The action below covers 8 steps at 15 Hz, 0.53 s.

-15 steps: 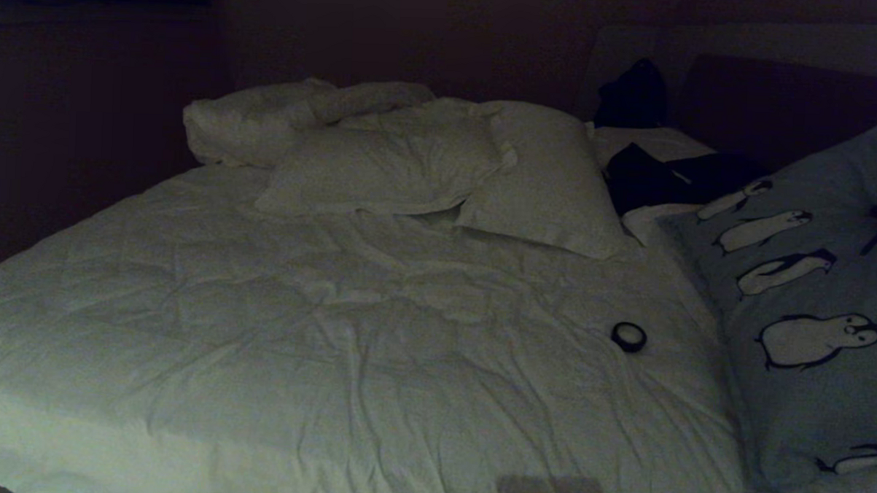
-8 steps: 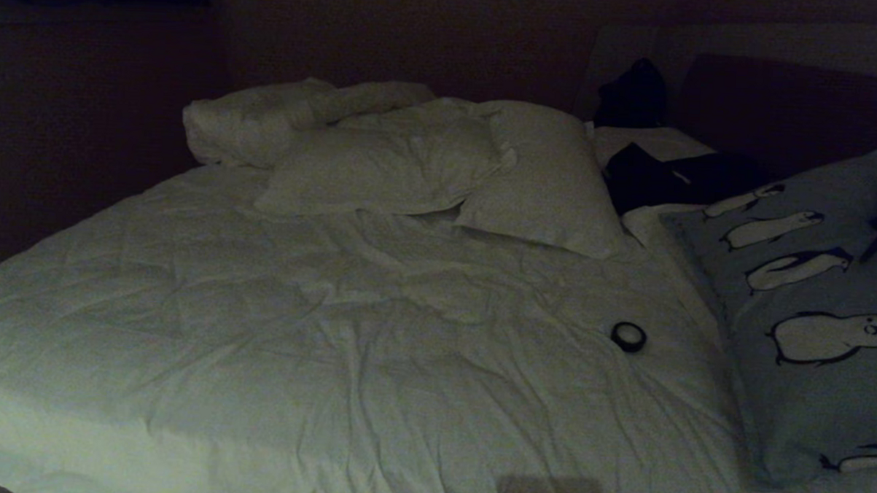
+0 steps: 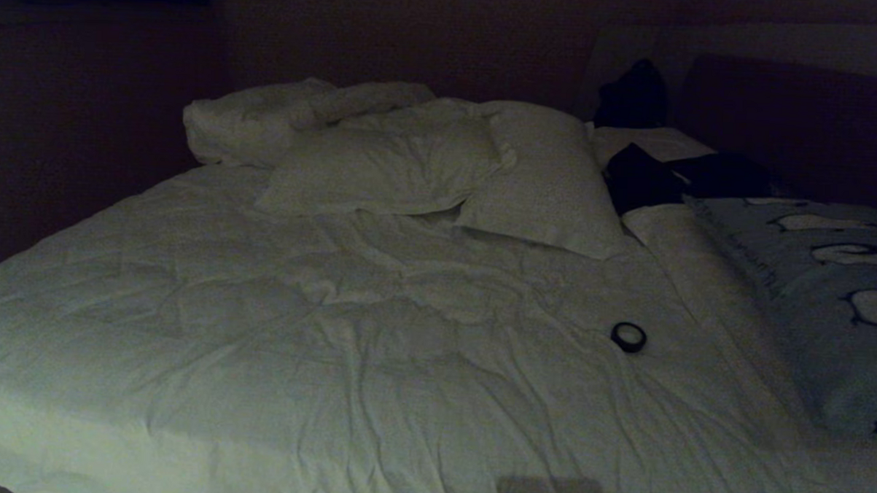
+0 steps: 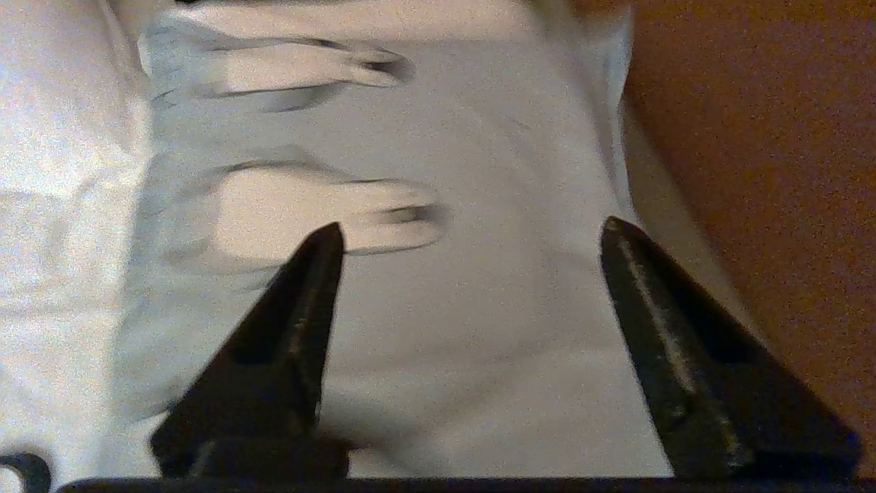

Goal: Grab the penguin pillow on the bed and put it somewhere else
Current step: Place the pillow at the bedside

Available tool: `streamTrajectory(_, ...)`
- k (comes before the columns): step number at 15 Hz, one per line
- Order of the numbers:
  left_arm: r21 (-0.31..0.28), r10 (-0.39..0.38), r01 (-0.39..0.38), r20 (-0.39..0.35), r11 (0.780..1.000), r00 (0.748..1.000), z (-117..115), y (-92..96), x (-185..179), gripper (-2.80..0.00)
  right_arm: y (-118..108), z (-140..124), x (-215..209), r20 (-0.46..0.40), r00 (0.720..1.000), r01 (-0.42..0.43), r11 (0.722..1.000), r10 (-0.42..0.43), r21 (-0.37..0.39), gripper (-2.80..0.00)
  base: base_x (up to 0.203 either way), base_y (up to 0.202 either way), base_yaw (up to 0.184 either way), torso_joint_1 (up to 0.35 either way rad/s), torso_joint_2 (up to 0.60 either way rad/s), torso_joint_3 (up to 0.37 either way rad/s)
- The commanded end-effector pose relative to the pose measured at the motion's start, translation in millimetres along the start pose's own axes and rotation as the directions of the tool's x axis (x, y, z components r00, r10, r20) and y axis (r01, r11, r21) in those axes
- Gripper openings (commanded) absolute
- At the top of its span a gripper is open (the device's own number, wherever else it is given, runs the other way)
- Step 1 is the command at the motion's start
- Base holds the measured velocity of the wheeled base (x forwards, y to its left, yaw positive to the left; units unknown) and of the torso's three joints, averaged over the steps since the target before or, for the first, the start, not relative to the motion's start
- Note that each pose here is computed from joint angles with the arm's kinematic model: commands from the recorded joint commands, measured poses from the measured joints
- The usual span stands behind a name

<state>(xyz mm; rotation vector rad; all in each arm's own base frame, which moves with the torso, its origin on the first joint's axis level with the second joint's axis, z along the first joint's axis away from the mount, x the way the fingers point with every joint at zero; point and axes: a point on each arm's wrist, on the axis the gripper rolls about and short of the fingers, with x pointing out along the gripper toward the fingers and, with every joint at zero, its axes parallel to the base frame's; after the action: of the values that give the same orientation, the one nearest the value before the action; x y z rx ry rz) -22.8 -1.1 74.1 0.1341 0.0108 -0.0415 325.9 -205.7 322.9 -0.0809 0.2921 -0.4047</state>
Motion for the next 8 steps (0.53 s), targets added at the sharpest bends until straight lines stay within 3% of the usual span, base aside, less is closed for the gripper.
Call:
streamTrajectory(1,0.001,0.001,-0.001,0.0,1.0,1.0,-0.4,-0.1,0.0,-2.8,-1.6,16.2,-28.1,0.051,0.999,0.02,1.0,-0.02,-0.005,0.0,0.0,0.0,0.0,0.0,0.0,0.0)
streamTrajectory(3,0.001,-0.001,0.001,0.0,1.0,1.0,-0.5,-0.1,0.0,-2.8,0.5,18.6,-50.4,0.035,0.999,0.018,1.0,-0.018,0.002,0.0,0.0,0.0,0.0,0.0,0.0,0.0)
streamTrajectory(4,0.0,0.001,-0.001,0.0,1.0,1.0,-0.5,-0.1,0.0,-2.8,3.0,18.4,-65.5,0.024,1.0,0.012,1.0,-0.012,0.006,-2.8,0.0,0.0,0.0,0.0,0.0,0.0)
streamTrajectory(8,0.001,0.001,-0.001,0.001,1.0,1.0,-0.3,-0.1,0.0,-2.8,16.7,-8.1,-128.2,-0.04,0.999,-0.027,0.997,0.03,0.075,-2.8,0.0,0.0,0.0,0.0,0.0,0.0)
